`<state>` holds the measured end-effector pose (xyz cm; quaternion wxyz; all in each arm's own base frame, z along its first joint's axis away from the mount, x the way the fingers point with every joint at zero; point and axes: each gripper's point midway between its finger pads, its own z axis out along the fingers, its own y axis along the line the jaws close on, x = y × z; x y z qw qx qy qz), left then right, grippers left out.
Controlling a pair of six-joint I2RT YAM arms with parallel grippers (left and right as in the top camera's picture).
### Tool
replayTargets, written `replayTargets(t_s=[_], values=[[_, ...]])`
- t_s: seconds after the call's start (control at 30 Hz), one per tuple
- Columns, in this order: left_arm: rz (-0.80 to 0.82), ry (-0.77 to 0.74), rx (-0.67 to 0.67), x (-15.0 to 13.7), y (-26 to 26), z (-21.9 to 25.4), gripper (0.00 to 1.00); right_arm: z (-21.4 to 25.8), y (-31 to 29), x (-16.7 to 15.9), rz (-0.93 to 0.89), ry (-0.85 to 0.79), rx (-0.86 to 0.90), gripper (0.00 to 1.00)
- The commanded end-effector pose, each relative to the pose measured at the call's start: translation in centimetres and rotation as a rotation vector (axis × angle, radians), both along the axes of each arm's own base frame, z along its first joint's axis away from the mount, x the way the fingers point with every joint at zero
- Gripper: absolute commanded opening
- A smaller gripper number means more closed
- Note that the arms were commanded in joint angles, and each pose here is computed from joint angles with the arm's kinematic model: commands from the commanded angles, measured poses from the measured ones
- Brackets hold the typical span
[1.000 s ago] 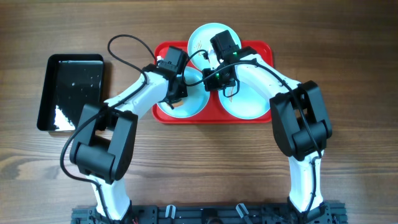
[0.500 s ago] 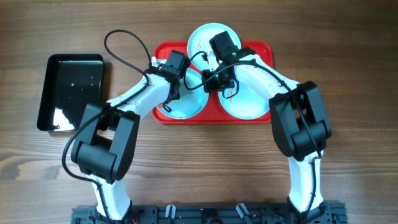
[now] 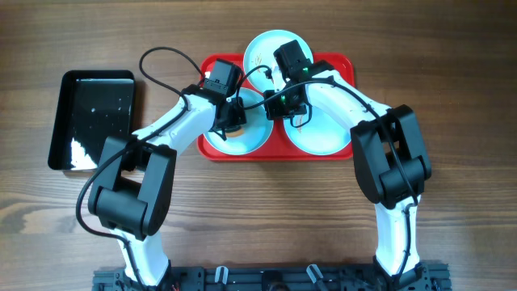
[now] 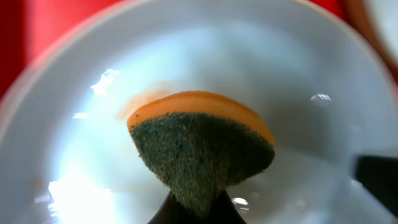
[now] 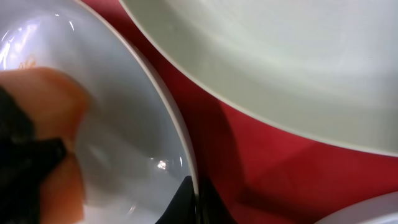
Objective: Clean dirty plates on tray and stack at the side
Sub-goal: 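Scrub the left plate with the sponge while the right gripper holds it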
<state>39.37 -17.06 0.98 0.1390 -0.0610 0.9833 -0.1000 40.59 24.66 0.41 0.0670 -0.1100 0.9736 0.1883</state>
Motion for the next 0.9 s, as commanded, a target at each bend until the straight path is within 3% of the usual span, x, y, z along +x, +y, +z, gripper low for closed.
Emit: replayTargets(t_s=[0.0, 0.3, 0.53, 0.73, 0.87], values=[[-0.048, 0.024, -0.112, -0.5, -2.3, 0.4, 0.04, -1.1, -0.5, -0.3, -0.019, 0.027, -0.027, 0.04], [-0.037, -0.008, -0.09, 0.8, -2.2, -1.5, 0.04, -0.9, 0.2, -0.6, -0.008, 0.044, 0.01, 0.04], [0.044, 0.015, 0.122, 1.0, 2.2, -5.0, 0.04, -1.1, -0.1, -1.1, -0.005, 0.064, -0.002, 0.04], [0.153, 0.029, 0.366, 0.6, 9.0, -4.7, 0.04, -1.1, -0.3, -1.1, -0.008, 0.061, -0.013, 0.04], [0.183, 0.085, 0.397, -0.5, 11.1, -4.2, 0.04, -1.2, -0.5, -0.9, -0.015, 0.054, -0.028, 0.05]])
